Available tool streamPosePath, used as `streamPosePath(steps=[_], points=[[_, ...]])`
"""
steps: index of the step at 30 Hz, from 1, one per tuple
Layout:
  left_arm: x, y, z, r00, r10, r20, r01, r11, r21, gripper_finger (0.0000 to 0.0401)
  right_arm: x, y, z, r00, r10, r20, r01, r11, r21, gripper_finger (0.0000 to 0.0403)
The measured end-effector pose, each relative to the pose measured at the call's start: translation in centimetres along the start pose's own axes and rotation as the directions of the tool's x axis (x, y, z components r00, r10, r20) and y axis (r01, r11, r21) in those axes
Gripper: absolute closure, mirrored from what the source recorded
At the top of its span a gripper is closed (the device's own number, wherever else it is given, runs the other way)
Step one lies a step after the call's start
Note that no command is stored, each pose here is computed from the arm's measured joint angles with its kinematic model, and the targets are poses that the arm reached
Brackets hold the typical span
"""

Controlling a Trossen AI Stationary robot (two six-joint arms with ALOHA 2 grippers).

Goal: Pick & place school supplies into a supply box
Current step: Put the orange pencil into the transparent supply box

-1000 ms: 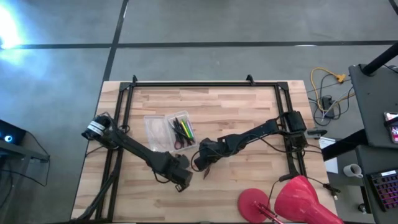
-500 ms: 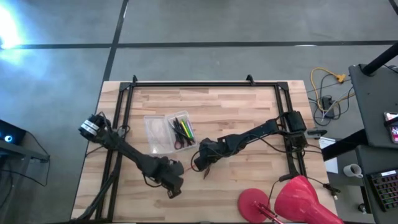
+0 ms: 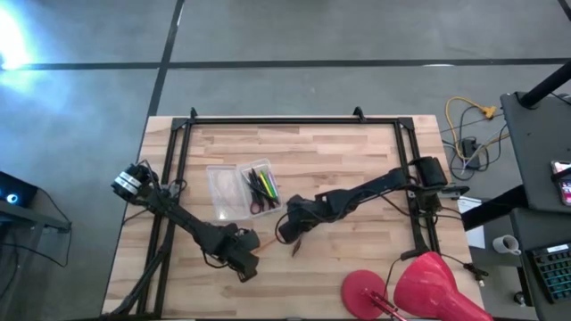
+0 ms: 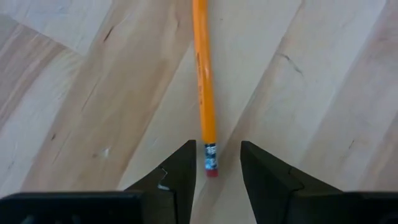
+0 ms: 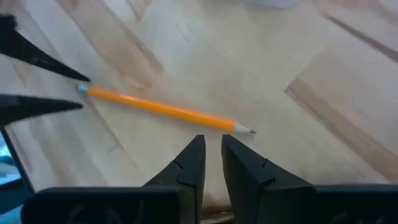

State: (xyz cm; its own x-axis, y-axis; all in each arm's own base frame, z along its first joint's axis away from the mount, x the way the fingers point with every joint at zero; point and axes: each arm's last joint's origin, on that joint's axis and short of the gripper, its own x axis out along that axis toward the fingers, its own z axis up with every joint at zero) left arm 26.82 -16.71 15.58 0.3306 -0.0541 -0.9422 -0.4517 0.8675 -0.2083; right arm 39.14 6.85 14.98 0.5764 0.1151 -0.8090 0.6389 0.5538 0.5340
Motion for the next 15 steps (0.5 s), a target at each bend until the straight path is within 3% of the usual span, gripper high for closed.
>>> streamPosePath(steps=[15], points=[[0.2,0.1,0.0,1.000,-0.002,0.004,0.002,1.000,-0.004,0.0292,2.0,-0.9,0.0,1.000,-0.017,-0.013,0.018,0.999,0.042,0.0355]])
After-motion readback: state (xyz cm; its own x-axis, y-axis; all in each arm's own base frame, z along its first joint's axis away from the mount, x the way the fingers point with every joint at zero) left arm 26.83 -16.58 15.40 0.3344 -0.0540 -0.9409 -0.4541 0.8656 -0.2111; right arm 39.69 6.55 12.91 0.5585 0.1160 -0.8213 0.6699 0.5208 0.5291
